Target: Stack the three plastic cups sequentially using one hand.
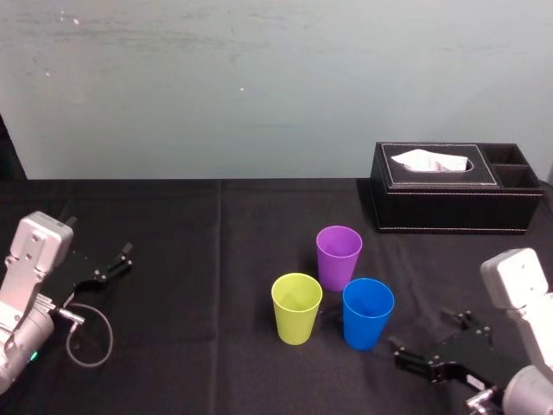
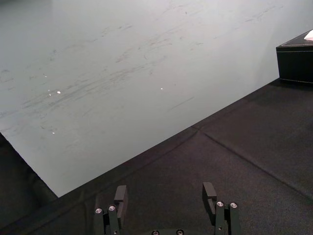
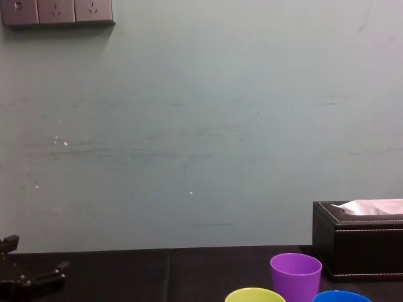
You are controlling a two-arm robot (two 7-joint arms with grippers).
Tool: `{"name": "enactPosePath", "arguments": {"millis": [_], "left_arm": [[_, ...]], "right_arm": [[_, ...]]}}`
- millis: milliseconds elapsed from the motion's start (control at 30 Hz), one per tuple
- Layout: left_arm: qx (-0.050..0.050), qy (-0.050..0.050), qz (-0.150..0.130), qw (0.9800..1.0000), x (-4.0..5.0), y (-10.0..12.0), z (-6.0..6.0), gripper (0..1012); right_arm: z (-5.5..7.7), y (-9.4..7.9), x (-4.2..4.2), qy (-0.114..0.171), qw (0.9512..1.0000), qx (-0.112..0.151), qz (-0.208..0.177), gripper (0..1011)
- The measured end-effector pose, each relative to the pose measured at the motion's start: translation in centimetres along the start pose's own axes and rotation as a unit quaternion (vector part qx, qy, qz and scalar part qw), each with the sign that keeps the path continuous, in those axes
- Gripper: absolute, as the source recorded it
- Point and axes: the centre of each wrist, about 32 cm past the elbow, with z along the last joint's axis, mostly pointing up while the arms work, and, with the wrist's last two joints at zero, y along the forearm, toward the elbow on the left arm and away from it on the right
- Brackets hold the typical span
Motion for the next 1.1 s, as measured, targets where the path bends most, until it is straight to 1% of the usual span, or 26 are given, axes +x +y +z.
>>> {"name": "enactPosePath", "arguments": {"millis": [67, 200, 633, 700, 1100], "left_arm": [[0.000, 0.000, 0.000, 1.0000, 0.00, 0.0, 0.0, 1000], [0.000, 0.000, 0.000, 1.0000, 0.00, 0.0, 0.0, 1000], [0.000, 0.000, 0.000, 1.0000, 0.00, 0.0, 0.0, 1000], [0.000, 0.000, 0.000, 1.0000, 0.00, 0.0, 0.0, 1000], [0.000, 0.000, 0.000, 1.0000, 0.00, 0.0, 0.0, 1000]], "right_arm": [[0.0, 0.5, -0.29, 0.003, 1.0000, -0.003, 0.006, 1003], [0.0, 1.0, -0.56, 0.006, 0.9999, -0.005, 0.011, 1003], [0.3, 2.5, -1.03, 0.011, 0.9998, 0.002, 0.018, 1003], [0.4, 2.8, -1.21, 0.010, 0.9998, 0.004, 0.018, 1003], [-0.1, 4.0, -1.50, 0.016, 0.9997, -0.007, 0.016, 1003]]}}
